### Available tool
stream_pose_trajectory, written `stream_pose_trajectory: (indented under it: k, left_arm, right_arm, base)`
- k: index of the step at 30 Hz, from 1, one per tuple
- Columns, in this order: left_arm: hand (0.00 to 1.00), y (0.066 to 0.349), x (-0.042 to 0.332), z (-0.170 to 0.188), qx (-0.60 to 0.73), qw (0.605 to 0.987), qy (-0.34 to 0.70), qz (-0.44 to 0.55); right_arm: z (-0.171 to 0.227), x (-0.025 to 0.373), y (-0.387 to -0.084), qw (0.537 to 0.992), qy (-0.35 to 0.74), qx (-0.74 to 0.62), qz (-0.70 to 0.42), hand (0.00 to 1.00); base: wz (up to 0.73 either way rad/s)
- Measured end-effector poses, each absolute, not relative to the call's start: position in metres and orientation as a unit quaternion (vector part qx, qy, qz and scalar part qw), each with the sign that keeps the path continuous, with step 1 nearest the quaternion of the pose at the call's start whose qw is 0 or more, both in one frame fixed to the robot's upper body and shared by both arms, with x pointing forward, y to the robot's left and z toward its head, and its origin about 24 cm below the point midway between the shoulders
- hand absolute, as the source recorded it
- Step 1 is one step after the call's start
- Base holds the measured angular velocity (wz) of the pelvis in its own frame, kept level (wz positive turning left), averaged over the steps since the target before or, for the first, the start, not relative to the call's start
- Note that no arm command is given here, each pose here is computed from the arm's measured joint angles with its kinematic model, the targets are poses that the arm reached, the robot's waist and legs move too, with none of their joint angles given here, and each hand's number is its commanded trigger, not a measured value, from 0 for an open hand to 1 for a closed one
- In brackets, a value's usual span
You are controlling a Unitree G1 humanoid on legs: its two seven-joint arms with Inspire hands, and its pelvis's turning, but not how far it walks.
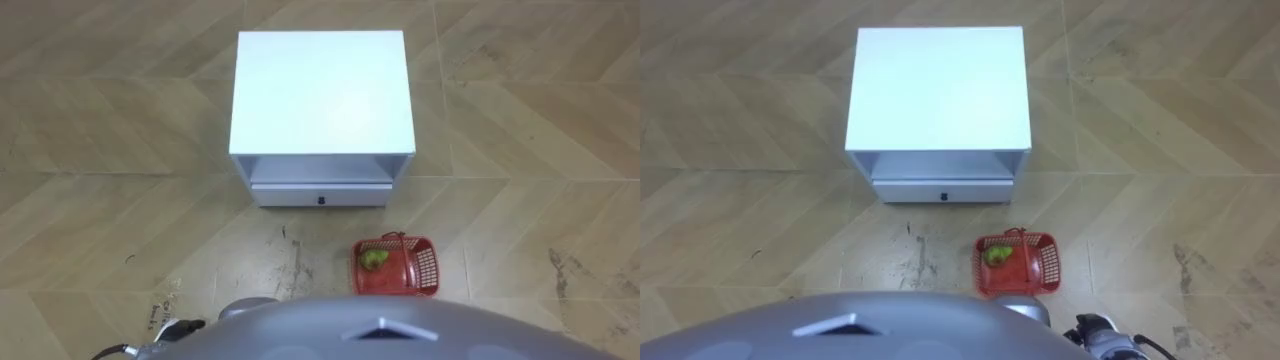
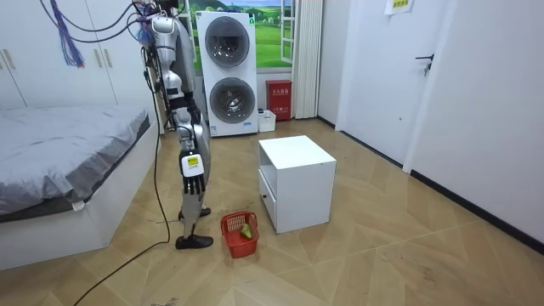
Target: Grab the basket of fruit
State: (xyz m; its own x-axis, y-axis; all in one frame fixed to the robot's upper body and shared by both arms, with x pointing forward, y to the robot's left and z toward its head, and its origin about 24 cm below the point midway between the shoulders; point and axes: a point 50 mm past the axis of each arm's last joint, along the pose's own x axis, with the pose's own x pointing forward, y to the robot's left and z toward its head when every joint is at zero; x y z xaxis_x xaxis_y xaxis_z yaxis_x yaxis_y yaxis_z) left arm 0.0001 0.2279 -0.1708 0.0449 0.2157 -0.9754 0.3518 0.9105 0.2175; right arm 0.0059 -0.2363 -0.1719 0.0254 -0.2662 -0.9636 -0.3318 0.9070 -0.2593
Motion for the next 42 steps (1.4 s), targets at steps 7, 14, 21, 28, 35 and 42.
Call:
stream_pose_trajectory:
  k: [7,14,21,28,35,42]
  left_arm:
    - [0.00,0.228,0.001,-0.171,0.208,0.695,0.686,-0.050]
    - [0.00,0.228,-0.004,-0.171,0.188,0.690,0.699,-0.037]
    - [0.00,0.228,-0.006,-0.171,0.186,0.686,0.702,-0.037]
    - [0.00,0.227,-0.004,-0.171,0.191,0.688,0.699,-0.040]
    - [0.00,0.227,-0.003,-0.171,0.199,0.690,0.695,-0.044]
    - [0.00,0.228,0.009,-0.171,0.206,0.704,0.678,-0.046]
  right_arm:
    - [-0.171,0.010,-0.238,0.692,0.684,-0.232,0.010,0.00]
    - [-0.171,0.012,-0.238,0.689,0.684,-0.238,0.014,0.00]
    - [-0.171,0.017,-0.238,0.692,0.680,-0.241,0.015,0.00]
    - [-0.171,0.019,-0.238,0.695,0.677,-0.243,0.013,0.00]
    - [-0.171,0.017,-0.239,0.696,0.676,-0.241,0.007,0.00]
    - [-0.168,0.020,-0.248,0.703,0.671,-0.233,-0.035,0.00]
  base:
    - [0.00]
    - [0.00]
    - [0.00]
    - [0.00]
    - [0.01]
    - [0.06]
